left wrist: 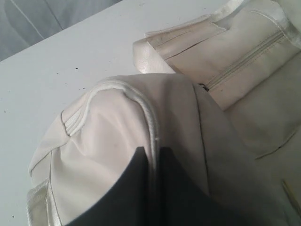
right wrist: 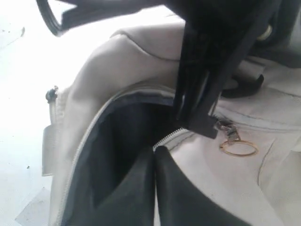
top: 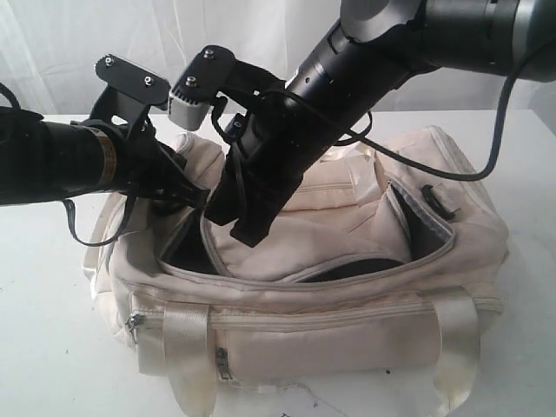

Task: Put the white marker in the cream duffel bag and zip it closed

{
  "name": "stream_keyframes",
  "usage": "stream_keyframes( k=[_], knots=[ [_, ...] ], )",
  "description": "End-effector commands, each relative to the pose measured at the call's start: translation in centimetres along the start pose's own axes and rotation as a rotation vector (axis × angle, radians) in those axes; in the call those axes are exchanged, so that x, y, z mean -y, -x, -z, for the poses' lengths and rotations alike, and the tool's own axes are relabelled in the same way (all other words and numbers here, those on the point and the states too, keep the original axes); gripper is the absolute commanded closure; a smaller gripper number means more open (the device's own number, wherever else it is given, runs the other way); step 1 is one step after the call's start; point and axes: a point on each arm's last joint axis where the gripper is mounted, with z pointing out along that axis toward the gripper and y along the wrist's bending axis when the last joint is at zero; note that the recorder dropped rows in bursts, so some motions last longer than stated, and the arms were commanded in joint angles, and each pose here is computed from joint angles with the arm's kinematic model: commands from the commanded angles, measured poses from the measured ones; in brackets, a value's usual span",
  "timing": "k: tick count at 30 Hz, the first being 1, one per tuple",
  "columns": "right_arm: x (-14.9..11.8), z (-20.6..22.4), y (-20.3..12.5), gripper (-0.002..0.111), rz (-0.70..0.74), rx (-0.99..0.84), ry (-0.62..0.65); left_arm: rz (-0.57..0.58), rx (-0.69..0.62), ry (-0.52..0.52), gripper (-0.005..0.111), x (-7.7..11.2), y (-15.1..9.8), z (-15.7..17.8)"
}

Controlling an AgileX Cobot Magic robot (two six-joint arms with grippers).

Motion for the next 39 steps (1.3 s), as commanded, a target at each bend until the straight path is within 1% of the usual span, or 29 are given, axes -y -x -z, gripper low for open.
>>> stream_keyframes(
  k=[1,3,5,6,11,13,22,25,35,37,39],
  knots=[
    [0.3,0.4,-0.1,0.108,0.021,-0.032,-0.053,-0.009,-0.008,0.019,0.107,-0.2,-0.1,0.0],
    [1.0,0.4,-0.4,0.108,0.007,-0.046,-0.119,-0.009,-0.001,0.020,0.107,-0.3,0.1,0.2],
    [1.7,0.1,-0.4,0.103,0.011,-0.039,-0.175,-0.008,0.010,0.019,0.107,-0.3,0.3,0.5],
    [2.1,0.0,-0.4,0.100,0.006,-0.029,-0.198,-0.007,0.015,0.022,0.107,-0.3,0.4,0.6],
    [4.2,-0.5,-1.2,0.076,-0.084,0.020,-0.275,0.003,0.045,0.041,0.107,-0.6,1.1,1.7],
    [4.8,-0.6,-1.7,0.072,-0.118,0.033,-0.274,0.011,0.056,0.052,0.107,-0.8,1.3,2.2],
    [5.5,-2.4,-2.7,0.072,-0.143,0.034,-0.198,0.014,0.069,0.073,0.107,-1.1,1.6,2.9],
    [5.2,-2.9,-2.6,0.072,-0.144,0.064,-0.146,0.016,0.069,0.073,0.107,-1.1,1.6,2.9],
    [5.2,-4.3,-2.9,0.071,-0.154,0.081,-0.077,0.016,0.069,0.073,0.107,-1.1,1.6,2.9],
    [5.1,-4.7,-3.0,0.070,-0.153,0.085,-0.052,0.016,0.069,0.073,0.107,-1.1,1.6,2.9],
    [5.1,-5.2,-3.1,0.066,-0.158,0.089,-0.026,0.016,0.069,0.073,0.107,-1.1,1.6,2.9]
  ],
)
